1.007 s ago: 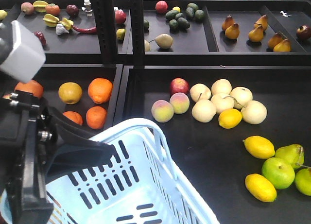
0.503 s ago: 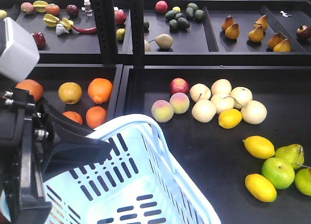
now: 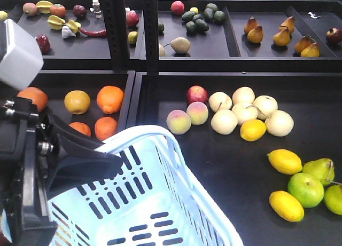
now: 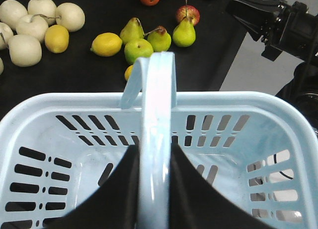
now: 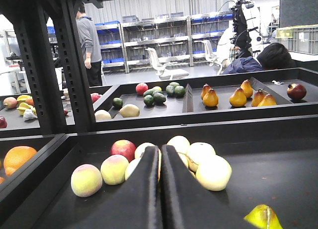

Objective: Pick three apples into basket with both arms
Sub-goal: 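Lift the basket by its handle with the left gripper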

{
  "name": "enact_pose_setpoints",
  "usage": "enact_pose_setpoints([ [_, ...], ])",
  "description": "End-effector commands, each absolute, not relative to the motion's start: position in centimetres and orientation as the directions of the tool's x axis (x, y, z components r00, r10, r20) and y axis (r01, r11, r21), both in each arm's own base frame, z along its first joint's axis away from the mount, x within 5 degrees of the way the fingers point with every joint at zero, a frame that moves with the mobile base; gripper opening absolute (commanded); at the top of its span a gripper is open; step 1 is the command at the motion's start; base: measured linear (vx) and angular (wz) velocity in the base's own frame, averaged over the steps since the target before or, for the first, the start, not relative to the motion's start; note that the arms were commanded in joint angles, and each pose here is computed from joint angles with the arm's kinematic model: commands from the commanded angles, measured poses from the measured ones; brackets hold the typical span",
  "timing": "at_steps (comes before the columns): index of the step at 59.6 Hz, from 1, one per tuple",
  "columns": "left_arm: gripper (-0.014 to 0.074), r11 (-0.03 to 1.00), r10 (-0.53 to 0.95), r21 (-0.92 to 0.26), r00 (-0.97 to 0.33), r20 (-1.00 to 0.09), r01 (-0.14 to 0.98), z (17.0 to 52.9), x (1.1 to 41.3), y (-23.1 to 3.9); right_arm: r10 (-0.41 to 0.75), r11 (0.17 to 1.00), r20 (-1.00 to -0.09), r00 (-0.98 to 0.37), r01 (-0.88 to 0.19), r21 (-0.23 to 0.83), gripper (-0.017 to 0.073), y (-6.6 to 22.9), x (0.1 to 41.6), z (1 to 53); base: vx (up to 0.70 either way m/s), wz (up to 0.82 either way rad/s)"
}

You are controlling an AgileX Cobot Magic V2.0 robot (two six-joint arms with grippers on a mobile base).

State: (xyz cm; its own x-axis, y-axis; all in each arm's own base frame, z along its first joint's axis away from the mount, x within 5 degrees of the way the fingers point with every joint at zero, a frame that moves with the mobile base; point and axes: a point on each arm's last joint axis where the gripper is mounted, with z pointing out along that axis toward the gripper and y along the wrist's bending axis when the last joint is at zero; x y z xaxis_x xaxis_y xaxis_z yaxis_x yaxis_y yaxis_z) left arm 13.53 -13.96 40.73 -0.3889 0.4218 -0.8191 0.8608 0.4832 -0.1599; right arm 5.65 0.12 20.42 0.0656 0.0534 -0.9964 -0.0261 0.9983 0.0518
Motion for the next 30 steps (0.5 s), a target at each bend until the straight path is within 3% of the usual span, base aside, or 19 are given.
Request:
enact_pose_setpoints([
  [1,-0.0006,0.490,0.317,-0.175,-0.361,-0.877,0.854,42.54,13.22,-13.99,0.048,0.998,-0.990,0.129,-0.042,0.043,-0.0004,0.26,5.56,20.61,0.00,0.00],
  [30,-0.0006,0.490,0.317,-0.175,-0.361,-0.877,0.854,42.54,13.22,-13.99,0.048,0.998,-0.990,0.129,-0.042,0.043,-0.0004,0.26,5.56,20.61,0.00,0.00],
])
